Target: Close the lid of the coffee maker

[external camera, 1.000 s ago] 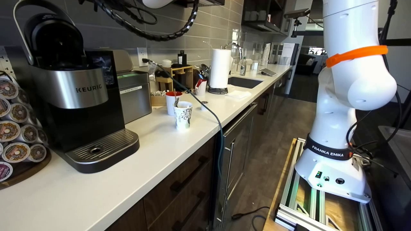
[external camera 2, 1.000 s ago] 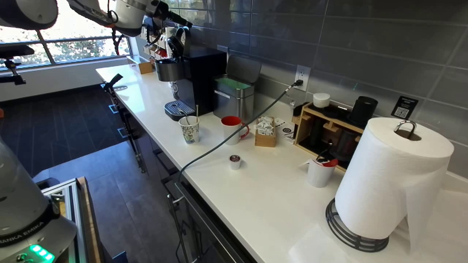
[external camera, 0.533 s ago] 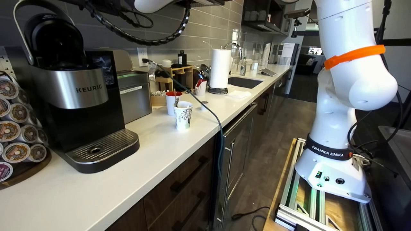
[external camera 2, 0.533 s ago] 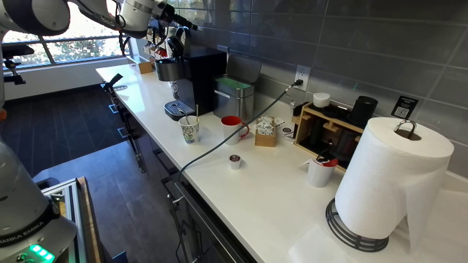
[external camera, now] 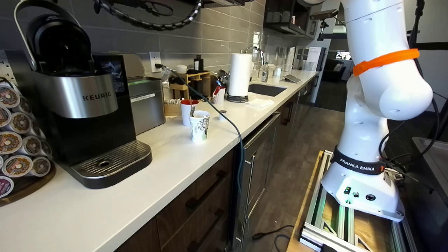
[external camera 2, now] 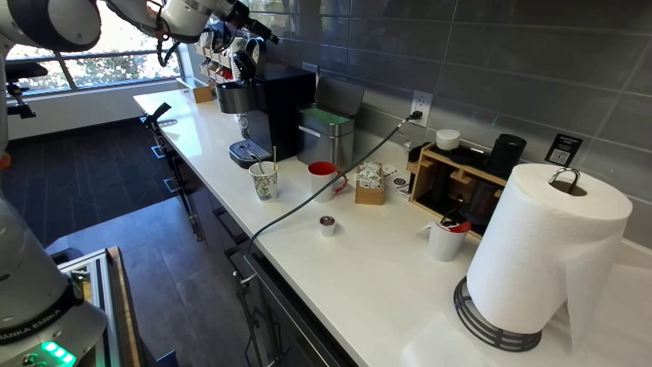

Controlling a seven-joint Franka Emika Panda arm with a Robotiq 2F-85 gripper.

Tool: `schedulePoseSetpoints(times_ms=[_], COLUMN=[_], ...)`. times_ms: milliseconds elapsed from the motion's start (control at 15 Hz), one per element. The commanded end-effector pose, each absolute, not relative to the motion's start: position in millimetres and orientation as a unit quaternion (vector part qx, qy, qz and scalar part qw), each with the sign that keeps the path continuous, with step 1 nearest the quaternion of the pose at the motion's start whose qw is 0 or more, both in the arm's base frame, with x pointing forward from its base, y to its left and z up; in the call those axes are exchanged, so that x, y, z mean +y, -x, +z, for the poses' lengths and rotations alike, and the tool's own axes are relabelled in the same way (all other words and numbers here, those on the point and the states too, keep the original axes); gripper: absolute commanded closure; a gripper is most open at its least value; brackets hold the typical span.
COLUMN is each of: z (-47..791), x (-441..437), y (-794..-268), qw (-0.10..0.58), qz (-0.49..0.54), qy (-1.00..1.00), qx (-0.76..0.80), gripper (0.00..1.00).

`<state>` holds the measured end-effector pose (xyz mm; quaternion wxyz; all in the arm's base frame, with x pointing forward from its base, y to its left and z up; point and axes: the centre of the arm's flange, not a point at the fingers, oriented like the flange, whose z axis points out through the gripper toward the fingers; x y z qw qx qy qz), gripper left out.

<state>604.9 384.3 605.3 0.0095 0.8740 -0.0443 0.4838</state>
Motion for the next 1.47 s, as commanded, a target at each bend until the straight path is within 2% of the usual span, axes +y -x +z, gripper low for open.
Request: schedulePoseSetpoints(times_ms=[0, 267, 1000, 1400], z=[621.8, 617.0, 582.9, 565.5], x=[360.3, 356.8, 318.3, 320.6], y=[-592.1, -584.9, -635.3, -642.1], qw=[0.024, 0.003, -0.040, -0.096], qz=[0.404, 0.343, 0.283, 0.236], qy=[-0.915, -0.939, -0.947, -0.943], qx=[-0.005, 0.019, -0.145, -0.215], gripper=[0.00, 0.00, 0.00, 0.00])
